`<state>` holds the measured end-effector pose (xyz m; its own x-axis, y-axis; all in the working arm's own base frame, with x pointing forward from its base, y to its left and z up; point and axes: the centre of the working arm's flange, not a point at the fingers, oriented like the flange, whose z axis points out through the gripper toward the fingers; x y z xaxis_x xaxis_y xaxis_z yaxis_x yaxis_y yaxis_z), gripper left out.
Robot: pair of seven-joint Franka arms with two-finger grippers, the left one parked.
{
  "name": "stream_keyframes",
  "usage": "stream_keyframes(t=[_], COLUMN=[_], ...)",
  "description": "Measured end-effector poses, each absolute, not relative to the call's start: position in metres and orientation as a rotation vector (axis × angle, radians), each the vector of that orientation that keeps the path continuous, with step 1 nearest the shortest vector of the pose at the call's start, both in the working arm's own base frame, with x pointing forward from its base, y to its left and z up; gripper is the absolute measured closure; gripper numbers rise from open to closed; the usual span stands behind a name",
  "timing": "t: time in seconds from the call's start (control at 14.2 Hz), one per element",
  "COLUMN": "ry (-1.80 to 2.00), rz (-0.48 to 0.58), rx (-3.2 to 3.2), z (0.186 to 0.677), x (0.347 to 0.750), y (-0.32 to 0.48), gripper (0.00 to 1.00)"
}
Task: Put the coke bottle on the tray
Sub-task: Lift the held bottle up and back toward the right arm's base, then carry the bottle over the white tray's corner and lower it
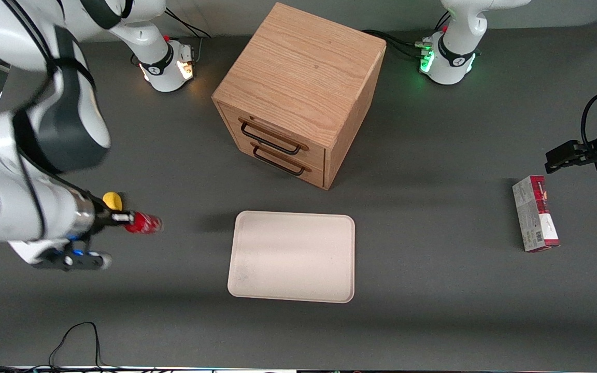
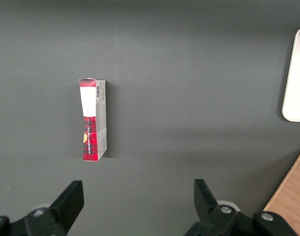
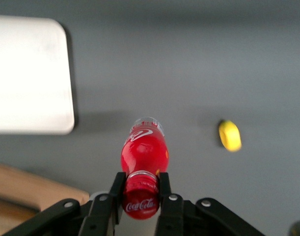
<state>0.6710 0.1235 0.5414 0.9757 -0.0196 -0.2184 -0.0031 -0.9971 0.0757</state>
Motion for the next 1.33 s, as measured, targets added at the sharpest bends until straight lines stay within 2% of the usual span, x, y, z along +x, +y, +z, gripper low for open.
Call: stream_keyframes(t=[0.28, 0.42, 0.7, 1.05, 1.33], ry=[0.127, 0.146, 0.165, 0.174, -0.044], rz=[-0.376, -0.362, -0.351, -0.358, -0.316], rx=[3.074, 3.098, 3.104, 3.099, 3.102], z=[0.595, 0.613, 0.617, 0.596, 0.555], x=[0.616, 0.584, 0.544, 0.558, 0.631], y=[0.100, 0.075, 0.056, 0.066, 0.140], gripper=[0.69, 0.69, 0.69, 0.69, 0.69])
